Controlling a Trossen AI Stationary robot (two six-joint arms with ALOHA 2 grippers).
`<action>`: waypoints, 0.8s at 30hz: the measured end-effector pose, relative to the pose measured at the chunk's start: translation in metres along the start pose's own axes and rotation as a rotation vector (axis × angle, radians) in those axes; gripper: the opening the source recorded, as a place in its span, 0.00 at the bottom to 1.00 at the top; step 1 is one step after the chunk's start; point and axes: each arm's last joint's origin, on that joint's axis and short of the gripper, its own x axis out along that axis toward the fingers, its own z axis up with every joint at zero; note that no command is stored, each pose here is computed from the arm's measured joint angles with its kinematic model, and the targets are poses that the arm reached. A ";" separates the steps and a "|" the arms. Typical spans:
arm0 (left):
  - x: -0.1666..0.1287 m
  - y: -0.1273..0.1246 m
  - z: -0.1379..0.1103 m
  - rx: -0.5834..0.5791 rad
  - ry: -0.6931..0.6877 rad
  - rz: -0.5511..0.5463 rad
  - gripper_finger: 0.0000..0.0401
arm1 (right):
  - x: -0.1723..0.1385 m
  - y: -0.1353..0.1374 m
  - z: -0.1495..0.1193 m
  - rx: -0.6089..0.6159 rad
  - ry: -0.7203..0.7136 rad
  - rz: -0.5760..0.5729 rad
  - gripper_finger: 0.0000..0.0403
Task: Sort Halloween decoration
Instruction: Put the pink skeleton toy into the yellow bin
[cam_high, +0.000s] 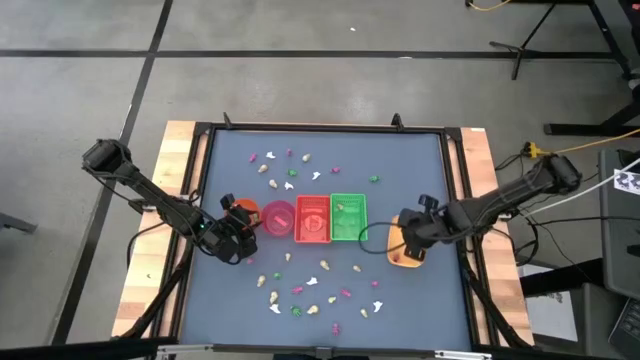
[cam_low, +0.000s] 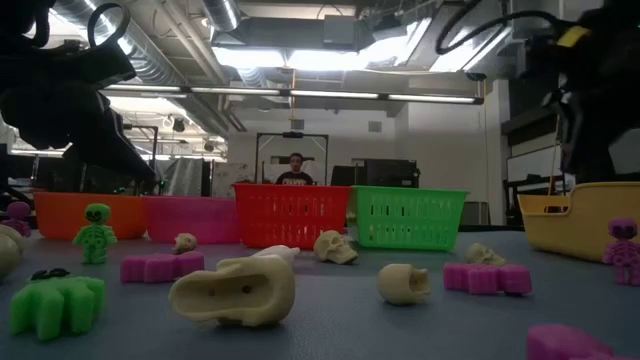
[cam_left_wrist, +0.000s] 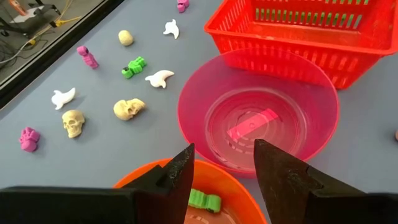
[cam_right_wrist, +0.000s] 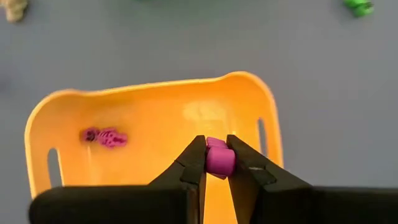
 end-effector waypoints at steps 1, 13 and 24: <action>0.000 0.000 0.000 0.000 0.000 0.000 0.38 | 0.002 0.002 -0.003 -0.013 -0.001 0.005 0.12; 0.000 0.000 0.000 -0.001 0.000 0.000 0.38 | 0.017 0.010 -0.023 -0.093 0.000 0.007 0.12; 0.000 0.000 0.000 -0.002 -0.001 0.001 0.38 | 0.017 0.010 -0.024 -0.094 0.002 0.009 0.12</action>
